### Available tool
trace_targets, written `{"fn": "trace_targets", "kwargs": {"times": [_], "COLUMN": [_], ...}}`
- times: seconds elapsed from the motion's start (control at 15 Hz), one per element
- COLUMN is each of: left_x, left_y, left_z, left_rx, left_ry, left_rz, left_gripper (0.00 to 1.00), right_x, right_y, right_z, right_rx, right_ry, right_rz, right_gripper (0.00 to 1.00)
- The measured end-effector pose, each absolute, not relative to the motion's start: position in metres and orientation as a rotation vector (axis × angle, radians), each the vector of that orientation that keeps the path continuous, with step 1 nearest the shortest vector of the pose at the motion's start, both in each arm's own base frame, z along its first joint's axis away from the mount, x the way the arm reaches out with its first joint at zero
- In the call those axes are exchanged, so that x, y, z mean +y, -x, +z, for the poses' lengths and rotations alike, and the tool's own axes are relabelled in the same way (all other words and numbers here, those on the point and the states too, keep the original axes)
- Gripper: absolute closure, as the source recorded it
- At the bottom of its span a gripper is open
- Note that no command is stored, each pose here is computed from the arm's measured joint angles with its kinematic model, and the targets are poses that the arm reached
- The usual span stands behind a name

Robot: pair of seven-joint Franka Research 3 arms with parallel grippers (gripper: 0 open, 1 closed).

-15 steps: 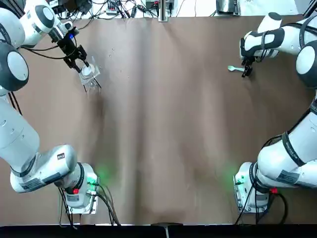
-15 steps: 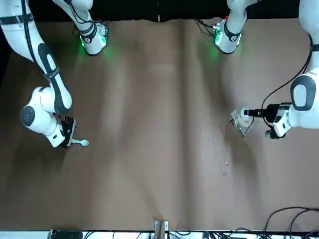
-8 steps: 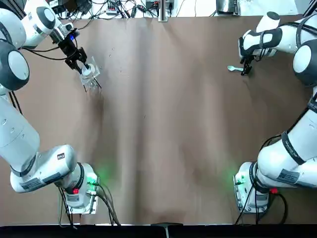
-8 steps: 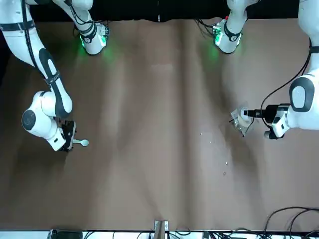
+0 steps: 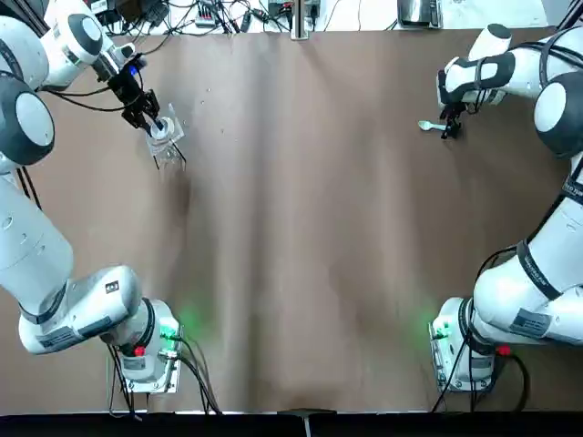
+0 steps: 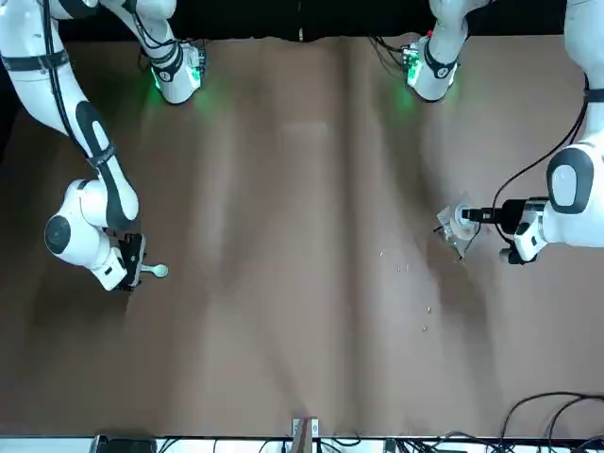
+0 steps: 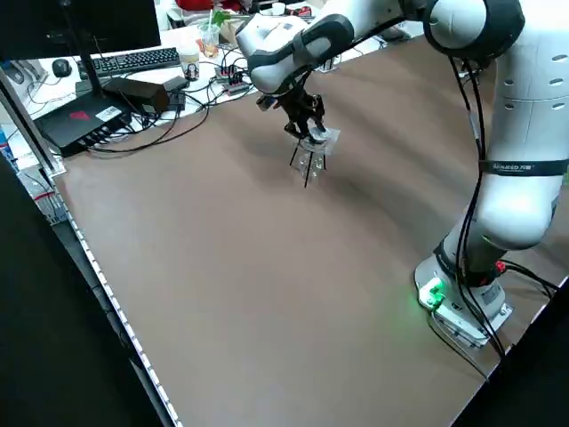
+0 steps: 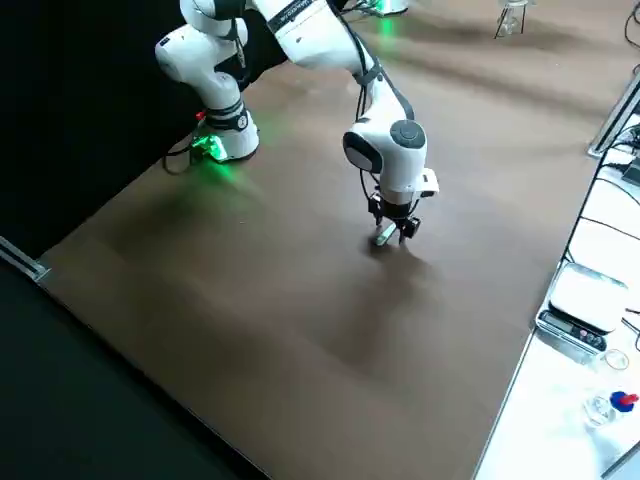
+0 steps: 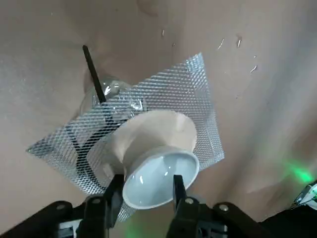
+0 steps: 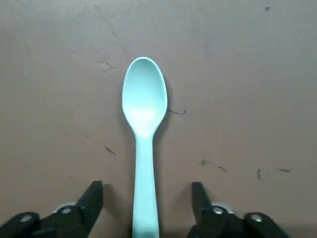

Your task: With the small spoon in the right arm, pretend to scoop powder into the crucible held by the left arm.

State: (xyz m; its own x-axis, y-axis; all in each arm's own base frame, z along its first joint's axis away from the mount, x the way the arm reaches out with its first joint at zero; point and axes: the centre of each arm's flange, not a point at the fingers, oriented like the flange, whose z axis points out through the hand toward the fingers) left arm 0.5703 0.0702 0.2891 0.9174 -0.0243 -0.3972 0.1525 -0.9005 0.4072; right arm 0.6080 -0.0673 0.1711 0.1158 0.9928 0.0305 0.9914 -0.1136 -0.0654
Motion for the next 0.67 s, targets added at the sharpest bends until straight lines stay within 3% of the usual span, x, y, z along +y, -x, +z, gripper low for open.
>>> {"fn": "trace_targets", "kwargs": {"times": [0.2, 0.47, 0.6, 0.67], "left_x": [0.0702, 0.0703, 0.0706, 0.0709], "left_y": [-0.5702, -0.5703, -0.5704, -0.5704], "left_z": [0.2877, 0.2876, 0.2877, 0.2877], "left_rx": [0.093, 0.094, 0.094, 0.096], "left_ry": [-2.637, -2.637, -2.637, -2.637], "left_rz": [-0.557, -0.556, -0.556, -0.556], "left_gripper": [0.57, 0.74, 0.78, 0.88], "right_x": [-0.0675, -0.0701, -0.0707, -0.0715], "right_y": [-0.6095, -0.6143, -0.6143, -0.6143], "right_z": [0.1721, 0.1769, 0.1770, 0.1771], "right_rx": [-2.056, -2.059, -2.057, -2.055], "right_ry": [2.293, 2.303, 2.305, 2.308], "right_rz": [0.030, 0.021, 0.022, 0.023], "right_gripper": [0.29, 0.68, 0.72, 0.78]}}
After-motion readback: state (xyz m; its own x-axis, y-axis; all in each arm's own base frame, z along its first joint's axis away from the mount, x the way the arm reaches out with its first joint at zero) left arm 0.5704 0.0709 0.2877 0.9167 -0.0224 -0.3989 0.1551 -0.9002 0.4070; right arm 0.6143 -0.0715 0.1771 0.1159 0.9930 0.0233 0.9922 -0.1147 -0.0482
